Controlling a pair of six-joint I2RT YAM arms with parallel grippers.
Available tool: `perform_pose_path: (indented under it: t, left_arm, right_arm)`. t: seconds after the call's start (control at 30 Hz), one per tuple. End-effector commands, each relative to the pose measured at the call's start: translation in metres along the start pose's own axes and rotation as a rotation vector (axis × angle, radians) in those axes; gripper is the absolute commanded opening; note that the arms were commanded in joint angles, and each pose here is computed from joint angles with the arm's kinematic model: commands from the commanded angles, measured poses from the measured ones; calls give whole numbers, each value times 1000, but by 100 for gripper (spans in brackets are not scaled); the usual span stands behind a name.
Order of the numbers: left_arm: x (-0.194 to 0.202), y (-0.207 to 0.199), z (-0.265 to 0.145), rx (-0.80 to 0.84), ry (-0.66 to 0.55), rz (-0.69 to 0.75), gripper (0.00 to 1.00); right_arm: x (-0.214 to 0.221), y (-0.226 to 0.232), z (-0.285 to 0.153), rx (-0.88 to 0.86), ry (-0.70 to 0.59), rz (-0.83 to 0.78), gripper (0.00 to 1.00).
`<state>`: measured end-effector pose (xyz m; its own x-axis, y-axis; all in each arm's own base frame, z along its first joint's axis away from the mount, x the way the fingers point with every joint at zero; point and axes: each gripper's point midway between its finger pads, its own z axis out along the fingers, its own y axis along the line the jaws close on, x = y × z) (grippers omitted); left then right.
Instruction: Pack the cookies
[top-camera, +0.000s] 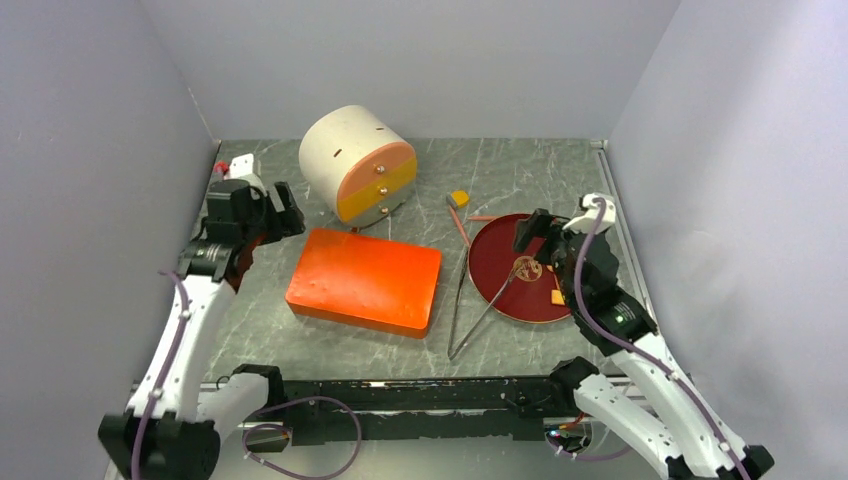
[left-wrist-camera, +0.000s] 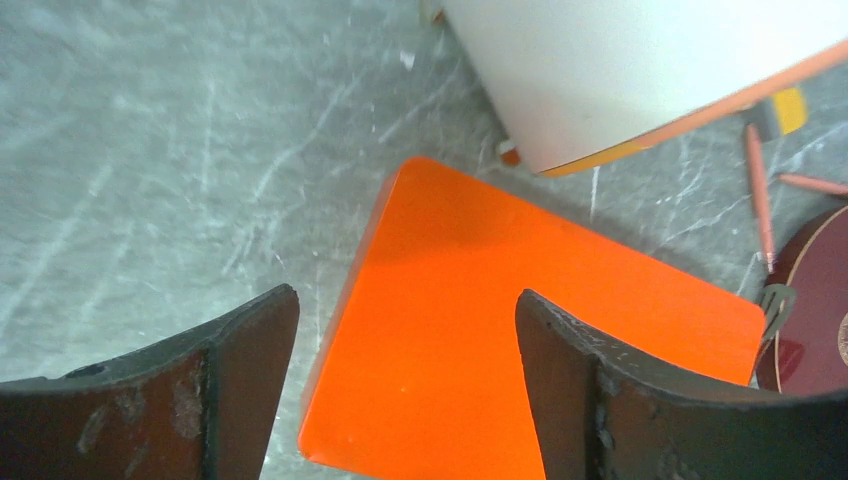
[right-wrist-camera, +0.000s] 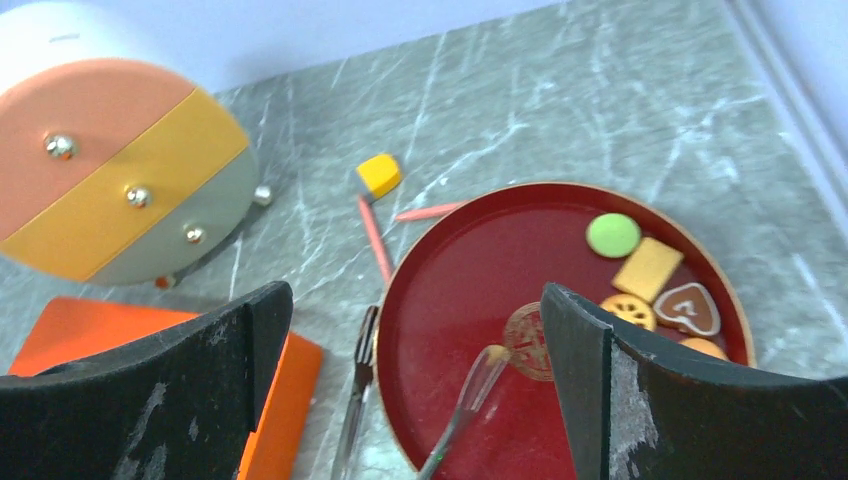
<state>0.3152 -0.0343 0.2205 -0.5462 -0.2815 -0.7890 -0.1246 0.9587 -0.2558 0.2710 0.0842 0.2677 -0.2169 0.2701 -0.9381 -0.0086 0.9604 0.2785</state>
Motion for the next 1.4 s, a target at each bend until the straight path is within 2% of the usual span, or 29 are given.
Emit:
perform_pose_path:
  t: [0.0, 0.17, 0.3, 0.47, 0.7, 0.93, 1.37]
  left_arm:
    - [-50, -11, -55, 12, -209, 90, 94]
    - [-63, -21, -110, 31, -378, 152, 96]
    - [-65, 0, -152, 19, -558, 110, 96]
    - [-55, 12, -161, 48, -720, 15, 96]
    - [-39, 30, -139, -34, -717, -28, 96]
    - [-37, 28, -136, -23, -715, 1, 96]
    - [-38, 28, -138, -17, -729, 2, 96]
  right_arm:
    - [-33, -37, -28, 159, -109, -4, 100]
    - [-42, -60, -52, 226, -164, 1, 100]
    - [-50, -74, -71, 265, -198, 21, 100]
    - [-51, -81, -81, 257, -232, 28, 100]
    - [-44, -83, -86, 239, -230, 34, 100]
    - [-34, -84, -83, 252, -178, 14, 100]
    - [-46, -72, -83, 191, -200, -7, 100]
